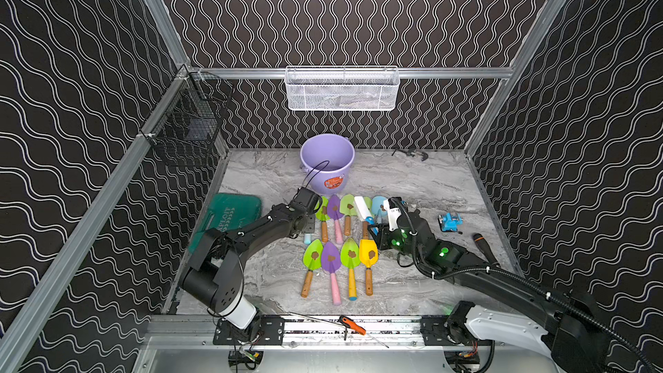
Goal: Brush the soil off the hand trowel and place it into the bucket
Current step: Pick up the hand trowel from the center of the board.
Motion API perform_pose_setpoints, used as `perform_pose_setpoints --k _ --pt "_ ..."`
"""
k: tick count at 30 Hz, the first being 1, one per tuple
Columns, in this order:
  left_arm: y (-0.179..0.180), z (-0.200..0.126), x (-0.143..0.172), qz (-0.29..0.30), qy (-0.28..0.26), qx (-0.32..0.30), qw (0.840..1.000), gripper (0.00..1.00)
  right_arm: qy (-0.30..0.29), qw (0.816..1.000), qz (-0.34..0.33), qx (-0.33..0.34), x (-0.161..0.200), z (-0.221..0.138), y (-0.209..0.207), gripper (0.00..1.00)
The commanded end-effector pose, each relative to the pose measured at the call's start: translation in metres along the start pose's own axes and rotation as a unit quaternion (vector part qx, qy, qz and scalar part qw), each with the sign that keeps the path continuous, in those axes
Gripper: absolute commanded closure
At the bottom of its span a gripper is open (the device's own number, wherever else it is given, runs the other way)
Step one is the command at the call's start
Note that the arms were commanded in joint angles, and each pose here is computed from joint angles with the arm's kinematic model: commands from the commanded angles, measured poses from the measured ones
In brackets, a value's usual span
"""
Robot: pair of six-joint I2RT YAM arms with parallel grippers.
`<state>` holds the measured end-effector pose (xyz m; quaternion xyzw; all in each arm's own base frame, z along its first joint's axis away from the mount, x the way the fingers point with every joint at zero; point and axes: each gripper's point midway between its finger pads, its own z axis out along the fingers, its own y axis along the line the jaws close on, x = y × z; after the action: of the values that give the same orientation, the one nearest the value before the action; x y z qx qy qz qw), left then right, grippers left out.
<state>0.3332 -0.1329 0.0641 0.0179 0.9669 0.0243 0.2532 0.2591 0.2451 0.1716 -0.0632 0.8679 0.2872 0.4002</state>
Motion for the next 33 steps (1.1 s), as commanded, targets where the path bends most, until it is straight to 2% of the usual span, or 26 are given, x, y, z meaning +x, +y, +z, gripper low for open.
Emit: perform_pose_setpoints --k 1,5,8,24,33 --pt "-0.004 -0.002 0.003 0.007 -0.005 0.013 1.0 0.47 -0.017 1.0 0.007 -0.018 -0.009 -0.001 0.008 1.0" --pt "-0.01 0.005 0.007 0.003 -0.011 0.031 0.999 0.44 -0.015 1.0 0.017 -0.021 -0.004 0.001 0.006 1.0" --pt "-0.016 0.015 0.01 0.001 -0.008 0.039 0.999 0.49 -0.013 1.0 0.02 -0.02 -0.001 0.002 0.004 1.0" --pt "-0.023 0.029 0.029 0.025 0.005 0.019 0.999 0.54 -0.011 0.999 0.024 -0.019 0.001 0.002 0.003 1.0" --pt "-0.024 0.037 0.032 0.026 0.015 0.014 0.999 0.66 -0.012 0.999 0.024 -0.018 0.0 0.002 0.003 1.0"
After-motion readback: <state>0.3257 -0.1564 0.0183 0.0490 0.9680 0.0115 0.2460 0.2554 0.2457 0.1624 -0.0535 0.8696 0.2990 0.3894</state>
